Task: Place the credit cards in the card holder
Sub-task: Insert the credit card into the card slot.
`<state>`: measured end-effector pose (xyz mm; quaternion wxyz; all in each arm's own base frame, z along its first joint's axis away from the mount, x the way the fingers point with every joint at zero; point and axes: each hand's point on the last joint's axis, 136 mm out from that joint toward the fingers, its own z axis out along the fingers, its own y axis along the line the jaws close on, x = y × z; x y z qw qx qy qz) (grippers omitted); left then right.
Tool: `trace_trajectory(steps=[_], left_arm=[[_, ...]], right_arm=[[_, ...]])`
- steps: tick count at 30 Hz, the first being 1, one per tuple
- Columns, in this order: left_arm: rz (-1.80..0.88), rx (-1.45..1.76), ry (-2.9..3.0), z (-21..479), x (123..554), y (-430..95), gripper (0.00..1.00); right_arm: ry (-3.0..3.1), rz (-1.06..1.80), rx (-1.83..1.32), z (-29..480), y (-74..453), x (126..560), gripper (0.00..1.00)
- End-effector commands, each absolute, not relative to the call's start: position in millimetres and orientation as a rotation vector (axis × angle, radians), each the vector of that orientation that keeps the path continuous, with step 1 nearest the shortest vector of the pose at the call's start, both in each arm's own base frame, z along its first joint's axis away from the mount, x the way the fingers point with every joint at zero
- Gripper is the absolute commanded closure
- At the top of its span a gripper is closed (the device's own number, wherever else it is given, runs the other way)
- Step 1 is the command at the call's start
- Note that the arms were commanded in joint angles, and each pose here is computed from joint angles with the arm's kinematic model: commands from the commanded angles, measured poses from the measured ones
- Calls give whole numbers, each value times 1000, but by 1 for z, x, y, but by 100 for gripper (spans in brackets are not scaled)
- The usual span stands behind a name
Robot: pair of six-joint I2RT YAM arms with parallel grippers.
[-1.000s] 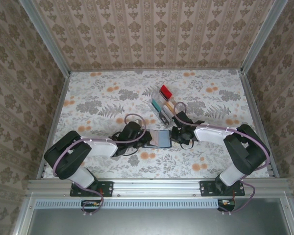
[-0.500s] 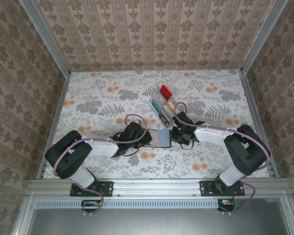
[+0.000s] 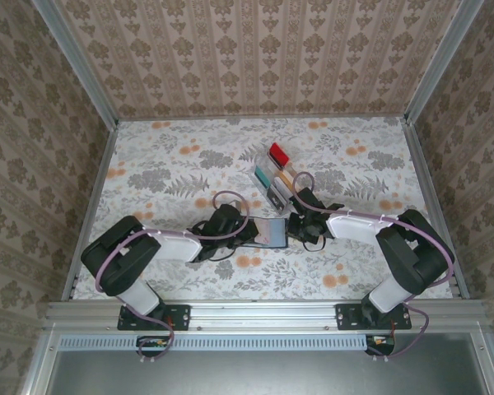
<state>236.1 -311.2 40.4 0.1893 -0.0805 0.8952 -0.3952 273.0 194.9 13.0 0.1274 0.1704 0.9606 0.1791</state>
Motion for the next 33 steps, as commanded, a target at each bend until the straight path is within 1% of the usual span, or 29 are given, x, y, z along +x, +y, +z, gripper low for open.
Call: trace_trajectory(steps=[1,9,10,12,13,16,17,19,20,22,24,29,33], left_arm=[[-1084,-214,2605,22,227,-311,100],[-1086,-217,2641,16,222,-312,99],[-1087,-214,2643,16,222,-313,96],[-1107,-186,2640,19,223,-319,95],[-1110,-166,2646,19,223,-322,93],[-1076,-124,2679,19,223,-328,86],[-1063,-110,2686,20,223,-328,85],[-1015,-103,2709,18,222,-325,82],[-981,-111,2724,17,222,-322,78],[-910,-115,2748,16,220,-313,76],[-862,-119,2750,17,221,-307,71],[-790,-64,2760,22,223,-306,64],[-750,8,2768,27,223,-314,64]], right_arm=[[2934,443,504,-18,190,241,85],[2928,445,504,-16,191,244,84],[2928,449,504,-16,192,244,84],[2925,457,499,-14,193,244,84],[2924,460,499,-13,194,244,84],[2925,470,493,-12,195,244,84],[2926,469,495,-13,195,244,84],[2925,470,494,-12,195,245,84],[2925,468,496,-12,195,245,84],[2923,470,491,-11,196,246,84],[2927,469,490,-12,196,246,84],[2928,466,474,-9,197,248,84],[2930,475,463,-8,200,249,85]])
